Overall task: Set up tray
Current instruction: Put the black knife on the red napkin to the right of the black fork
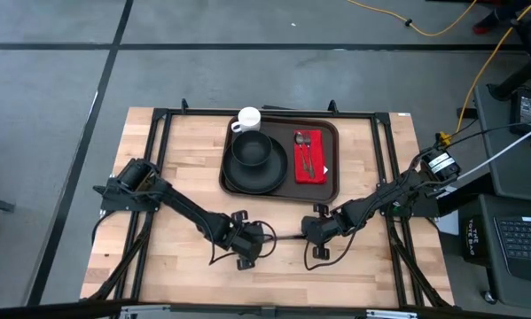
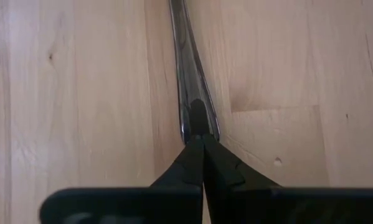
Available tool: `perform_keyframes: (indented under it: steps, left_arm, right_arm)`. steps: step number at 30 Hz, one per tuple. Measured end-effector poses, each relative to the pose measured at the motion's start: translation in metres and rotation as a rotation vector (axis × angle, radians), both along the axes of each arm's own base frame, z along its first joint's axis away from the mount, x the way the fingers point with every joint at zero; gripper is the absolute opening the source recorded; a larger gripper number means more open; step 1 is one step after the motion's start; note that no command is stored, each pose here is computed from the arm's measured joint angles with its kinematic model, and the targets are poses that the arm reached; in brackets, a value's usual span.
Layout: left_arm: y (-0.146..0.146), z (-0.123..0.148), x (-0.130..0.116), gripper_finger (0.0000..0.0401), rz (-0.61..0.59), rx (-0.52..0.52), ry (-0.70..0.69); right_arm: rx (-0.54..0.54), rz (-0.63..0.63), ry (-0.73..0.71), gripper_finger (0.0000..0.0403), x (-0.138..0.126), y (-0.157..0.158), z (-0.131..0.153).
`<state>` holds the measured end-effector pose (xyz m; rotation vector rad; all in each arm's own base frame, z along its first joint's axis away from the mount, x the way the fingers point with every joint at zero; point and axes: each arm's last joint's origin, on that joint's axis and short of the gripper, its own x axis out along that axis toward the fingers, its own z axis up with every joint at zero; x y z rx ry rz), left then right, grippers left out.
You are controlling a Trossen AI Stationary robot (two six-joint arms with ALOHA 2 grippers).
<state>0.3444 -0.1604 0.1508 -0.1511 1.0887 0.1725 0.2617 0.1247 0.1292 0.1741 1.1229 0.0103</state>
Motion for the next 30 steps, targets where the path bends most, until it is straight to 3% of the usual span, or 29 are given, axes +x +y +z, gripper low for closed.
perform_keyframes:
  steps: [7,30]
  left_arm:
    - [0.003,0.000,0.001,0.0199,0.009,0.003,0.000]
    - [0.006,-0.016,0.001,0.0200,-0.009,-0.003,0.092]
  right_arm:
    - [0.001,-0.002,0.001,0.0000,0.000,0.000,0.000]
    - [0.000,-0.003,0.001,0.0000,0.000,0.000,0.000]
